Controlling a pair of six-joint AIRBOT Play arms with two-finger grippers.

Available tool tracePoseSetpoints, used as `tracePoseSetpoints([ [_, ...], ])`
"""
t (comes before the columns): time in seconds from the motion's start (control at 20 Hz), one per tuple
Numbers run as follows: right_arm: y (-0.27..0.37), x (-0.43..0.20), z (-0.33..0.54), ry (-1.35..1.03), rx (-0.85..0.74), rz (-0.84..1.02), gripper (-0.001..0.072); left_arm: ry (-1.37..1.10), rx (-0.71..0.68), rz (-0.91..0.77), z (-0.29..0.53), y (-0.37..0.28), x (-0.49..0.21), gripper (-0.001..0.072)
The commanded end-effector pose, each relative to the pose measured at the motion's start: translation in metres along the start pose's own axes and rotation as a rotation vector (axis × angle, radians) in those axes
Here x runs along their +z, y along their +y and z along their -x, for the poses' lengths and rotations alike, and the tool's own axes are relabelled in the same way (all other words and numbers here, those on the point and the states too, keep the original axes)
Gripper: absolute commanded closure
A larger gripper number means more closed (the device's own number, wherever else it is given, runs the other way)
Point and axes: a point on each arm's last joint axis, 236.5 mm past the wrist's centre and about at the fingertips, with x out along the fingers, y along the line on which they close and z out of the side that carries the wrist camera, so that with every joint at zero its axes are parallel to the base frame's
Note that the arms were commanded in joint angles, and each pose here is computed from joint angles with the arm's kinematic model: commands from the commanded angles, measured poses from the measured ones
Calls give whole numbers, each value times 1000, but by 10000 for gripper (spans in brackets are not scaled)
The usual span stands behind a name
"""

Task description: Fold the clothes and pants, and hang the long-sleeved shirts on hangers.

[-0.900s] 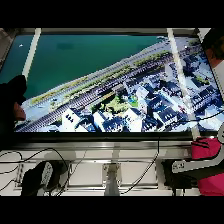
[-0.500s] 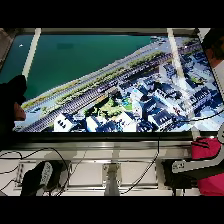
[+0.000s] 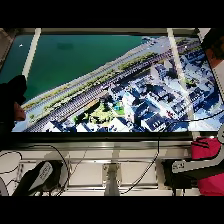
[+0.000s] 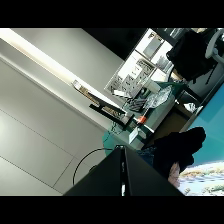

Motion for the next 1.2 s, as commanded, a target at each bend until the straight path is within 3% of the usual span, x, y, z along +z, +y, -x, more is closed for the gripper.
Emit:
tracePoseSetpoints([
  [0.0,0,0,0,1,1,-1,667,3,23,-50,-16,-2,6,20],
  [0.45,0,0,0,1,0,-1,667,104,10,-70,-51,-11,-11,29],
  [0.5,0,0,0,1,0,-1,666,115,8,-77,-54,-13,-13,133],
  [0.65,0,0,0,1,0,-1,666,129,4,-83,-57,-15,-16,612],
  [0.7,0,0,0,1,0,-1,667,128,5,-83,-57,-15,-16,693],
  [0.9,0,0,0,1,0,-1,667,131,10,-2,-50,-12,-17,694],
  [1.05,0,0,0,1,0,-1,666,13,11,225,-17,8,9,694],
  [1.15,0,0,0,1,0,0,667,-196,-89,438,37,21,54,694],
])
